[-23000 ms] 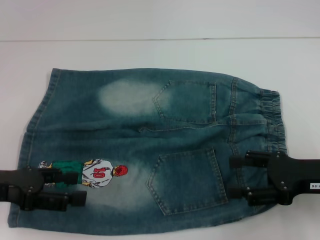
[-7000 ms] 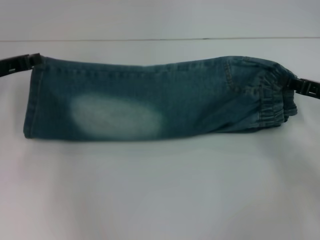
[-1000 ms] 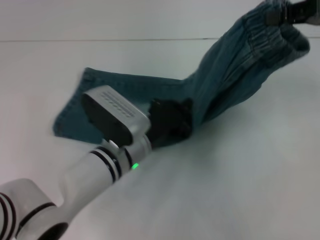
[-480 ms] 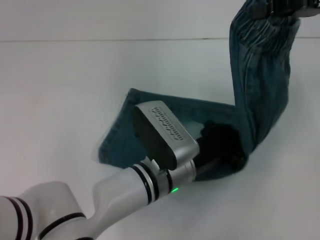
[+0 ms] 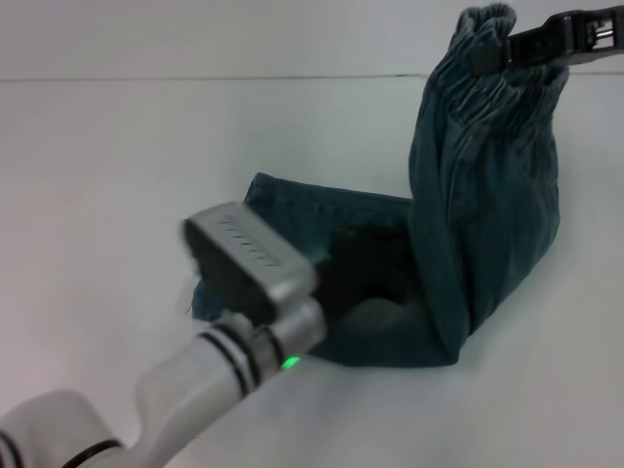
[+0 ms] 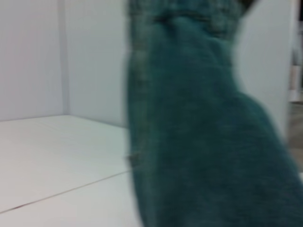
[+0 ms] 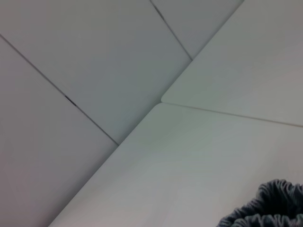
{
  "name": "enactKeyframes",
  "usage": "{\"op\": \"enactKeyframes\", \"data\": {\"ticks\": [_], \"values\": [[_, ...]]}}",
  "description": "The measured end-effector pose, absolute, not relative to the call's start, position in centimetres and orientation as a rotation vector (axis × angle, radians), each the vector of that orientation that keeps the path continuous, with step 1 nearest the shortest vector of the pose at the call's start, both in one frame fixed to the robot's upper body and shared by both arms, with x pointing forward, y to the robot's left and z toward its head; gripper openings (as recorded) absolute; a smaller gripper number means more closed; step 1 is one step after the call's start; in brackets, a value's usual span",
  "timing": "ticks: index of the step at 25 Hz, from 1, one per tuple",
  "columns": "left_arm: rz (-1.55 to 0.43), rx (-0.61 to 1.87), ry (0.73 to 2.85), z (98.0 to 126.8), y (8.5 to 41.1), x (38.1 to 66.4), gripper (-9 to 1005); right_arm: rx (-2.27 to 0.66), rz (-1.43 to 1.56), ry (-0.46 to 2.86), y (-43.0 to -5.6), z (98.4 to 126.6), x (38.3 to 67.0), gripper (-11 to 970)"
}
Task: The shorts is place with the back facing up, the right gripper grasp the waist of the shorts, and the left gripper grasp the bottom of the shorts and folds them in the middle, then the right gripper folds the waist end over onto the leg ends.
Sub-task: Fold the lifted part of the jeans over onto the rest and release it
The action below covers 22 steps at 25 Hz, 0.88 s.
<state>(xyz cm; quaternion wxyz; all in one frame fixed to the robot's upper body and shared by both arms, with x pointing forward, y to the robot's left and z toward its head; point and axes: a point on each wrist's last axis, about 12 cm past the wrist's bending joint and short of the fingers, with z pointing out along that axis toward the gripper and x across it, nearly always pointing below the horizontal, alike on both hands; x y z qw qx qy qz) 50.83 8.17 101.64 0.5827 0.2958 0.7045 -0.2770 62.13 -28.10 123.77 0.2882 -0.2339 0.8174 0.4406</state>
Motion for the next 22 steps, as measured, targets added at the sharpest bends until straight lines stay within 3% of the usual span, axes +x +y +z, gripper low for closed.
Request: {"op": "enactKeyframes", "data": {"ticks": [4,9,10,14,22], "values": [[-0.572,0.535,1.625,100.9,11.7,50.6,89,-0.64,1.175,2.186,-27.5,123.4,62.4,92],[-0.498,0.37,1.525,101.0,16.3,49.8,272,-0.691,1.184,2.182,-25.5,123.1,63.1,94],[-0.456,0.263,1.48,101.2,18.9,49.5,309,-0.707,1.187,2.183,-24.8,123.0,63.3,94],[-0.383,0.106,1.457,101.2,22.9,49.0,515,-0.789,1.191,2.19,-21.3,122.2,63.9,95],[-0.299,-0.076,1.474,100.4,27.5,47.3,523,-1.01,1.124,2.249,-13.7,119.6,63.8,97]]}}
